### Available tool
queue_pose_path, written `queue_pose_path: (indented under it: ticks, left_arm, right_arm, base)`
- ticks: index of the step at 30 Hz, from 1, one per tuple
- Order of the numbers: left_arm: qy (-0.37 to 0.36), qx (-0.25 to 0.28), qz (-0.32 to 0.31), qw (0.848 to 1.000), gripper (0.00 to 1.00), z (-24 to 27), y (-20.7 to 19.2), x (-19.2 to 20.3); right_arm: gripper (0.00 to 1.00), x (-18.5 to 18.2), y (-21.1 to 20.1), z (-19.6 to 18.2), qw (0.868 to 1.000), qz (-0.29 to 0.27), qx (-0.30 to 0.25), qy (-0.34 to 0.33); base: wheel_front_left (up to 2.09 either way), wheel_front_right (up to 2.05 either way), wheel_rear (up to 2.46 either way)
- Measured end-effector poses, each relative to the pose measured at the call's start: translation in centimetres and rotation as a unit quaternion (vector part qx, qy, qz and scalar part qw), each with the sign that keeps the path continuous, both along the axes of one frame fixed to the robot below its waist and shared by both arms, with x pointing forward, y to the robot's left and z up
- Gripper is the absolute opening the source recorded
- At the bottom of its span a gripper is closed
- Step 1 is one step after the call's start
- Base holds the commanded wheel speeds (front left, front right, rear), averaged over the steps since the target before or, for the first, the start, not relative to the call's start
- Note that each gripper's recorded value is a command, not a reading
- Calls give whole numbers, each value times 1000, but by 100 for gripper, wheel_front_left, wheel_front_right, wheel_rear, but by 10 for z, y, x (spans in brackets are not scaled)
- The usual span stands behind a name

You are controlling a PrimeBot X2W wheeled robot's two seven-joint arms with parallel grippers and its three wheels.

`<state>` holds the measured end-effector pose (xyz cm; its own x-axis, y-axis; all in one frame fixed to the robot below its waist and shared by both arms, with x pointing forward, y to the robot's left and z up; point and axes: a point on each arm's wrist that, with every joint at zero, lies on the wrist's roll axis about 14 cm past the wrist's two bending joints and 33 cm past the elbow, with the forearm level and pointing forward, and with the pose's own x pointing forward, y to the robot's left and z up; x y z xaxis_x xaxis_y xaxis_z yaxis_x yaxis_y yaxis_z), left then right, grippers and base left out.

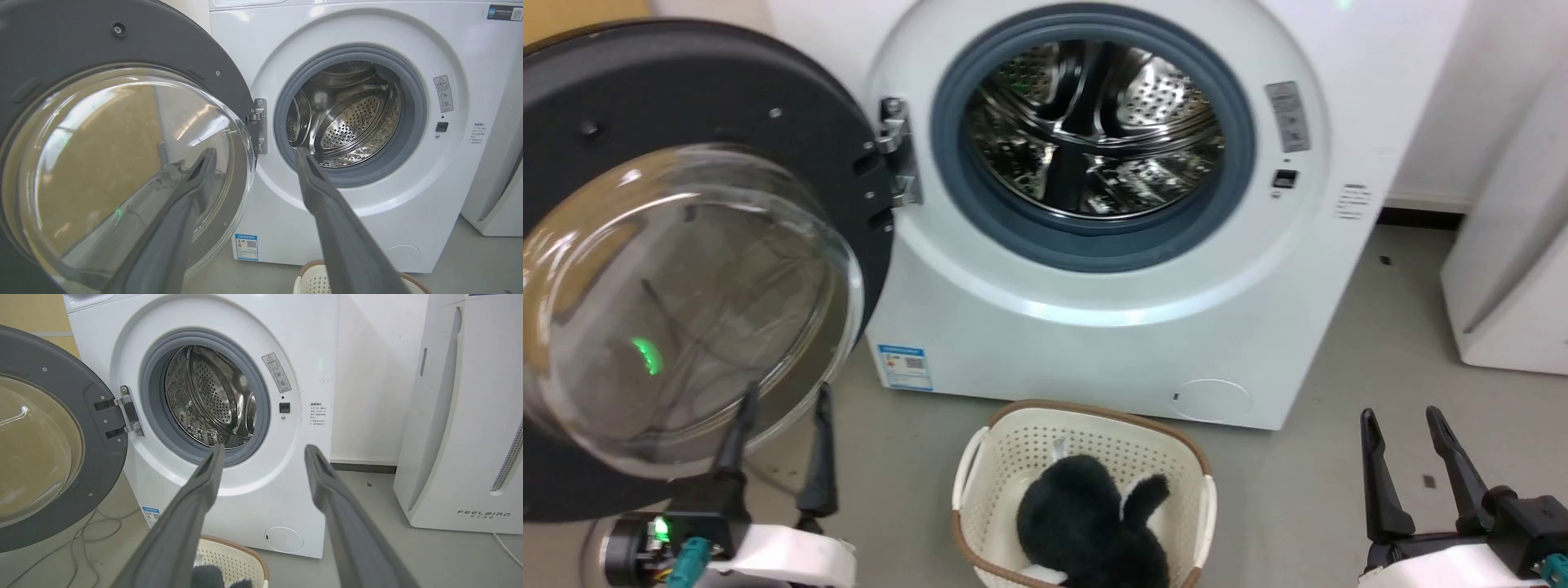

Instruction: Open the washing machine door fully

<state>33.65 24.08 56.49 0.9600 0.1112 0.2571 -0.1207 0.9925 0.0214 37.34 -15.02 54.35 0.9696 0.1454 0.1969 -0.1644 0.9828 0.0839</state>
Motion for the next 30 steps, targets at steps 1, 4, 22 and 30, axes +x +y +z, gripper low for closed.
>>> queue_pose_path:
  ticks: [1, 4, 22, 30]
  left_arm:
    - [2, -1, -8, 1000, 100, -1, -6, 2]
    - [4, -5, -32, 999, 100, -3, -22, 6]
    - [33, -10, -77, 996, 0, -22, -56, 12]
    - [41, -10, -77, 996, 0, -25, -56, 13]
  right_arm:
    - [100, -2, -3, 0, 1000, -5, 0, 0]
    - [100, -8, -14, -1, 1000, -20, 0, 0]
    - [0, -29, -44, -3, 998, -66, 2, 3]
    - [0, -28, -43, -7, 998, -64, 0, 12]
  base:
    - [0, 0, 0]
    - [0, 0, 0]
    - [0, 0, 0]
    - [0, 0, 0]
